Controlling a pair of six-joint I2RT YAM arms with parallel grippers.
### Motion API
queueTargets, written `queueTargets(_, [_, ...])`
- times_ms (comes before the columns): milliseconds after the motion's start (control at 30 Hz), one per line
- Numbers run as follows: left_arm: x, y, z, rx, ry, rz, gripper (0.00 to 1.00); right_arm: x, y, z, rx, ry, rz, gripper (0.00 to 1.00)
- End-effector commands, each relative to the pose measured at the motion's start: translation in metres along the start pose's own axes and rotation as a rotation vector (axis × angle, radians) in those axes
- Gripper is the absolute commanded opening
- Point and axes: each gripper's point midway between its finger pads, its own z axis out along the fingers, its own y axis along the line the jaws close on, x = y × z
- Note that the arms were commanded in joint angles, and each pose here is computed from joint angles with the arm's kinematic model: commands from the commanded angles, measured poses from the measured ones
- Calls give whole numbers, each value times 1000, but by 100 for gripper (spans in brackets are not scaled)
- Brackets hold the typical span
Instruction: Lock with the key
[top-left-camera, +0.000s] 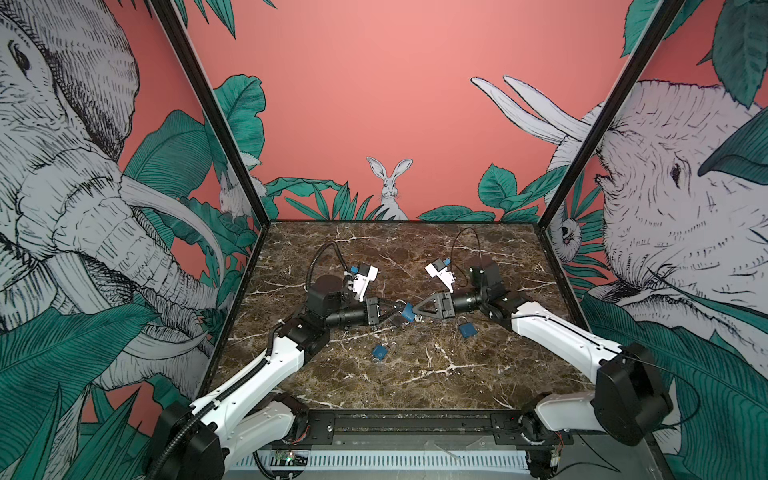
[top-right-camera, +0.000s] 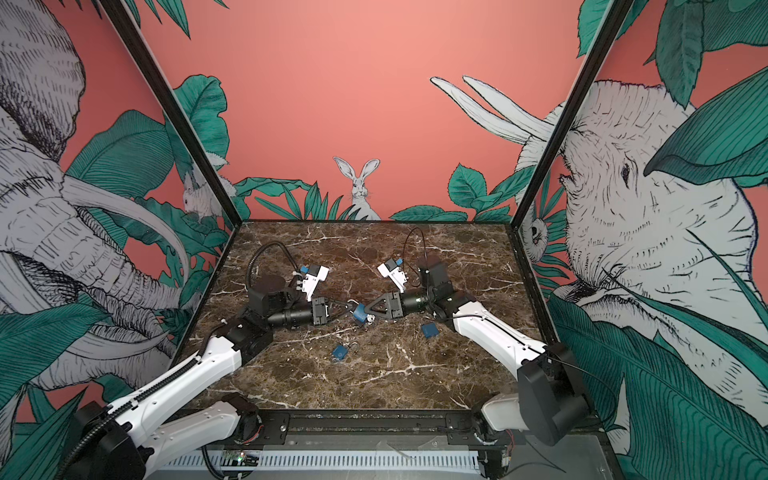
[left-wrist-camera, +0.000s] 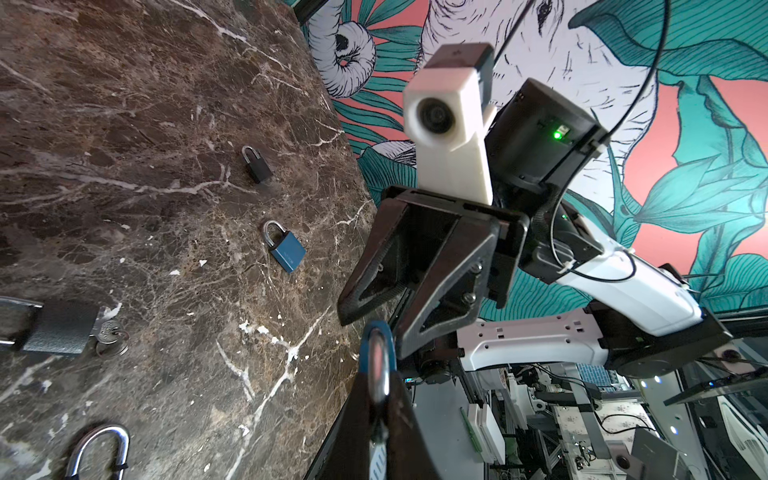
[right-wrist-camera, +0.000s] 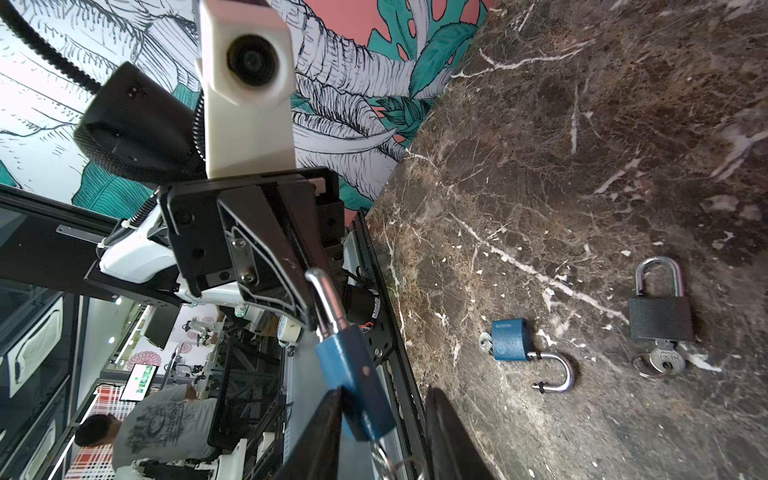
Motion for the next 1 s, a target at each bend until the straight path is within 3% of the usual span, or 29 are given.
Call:
queueTargets(0, [-15,-22,-8,54,-59,57,0,-11,15,-4,-42,-43,-51,34])
queueTargets(500, [-35,-22,-16,31,-149,55,0,-4,17,-5,-67,-44,-41,34])
queueTargets(833, [-33,-21,-14,38,-134,43,0,-10,22,-4,-89,-52,-51,17])
queueTargets(967, [-33,-20,-14,36,-138,42,0,-11,21,-3,-94,-50,-44,4])
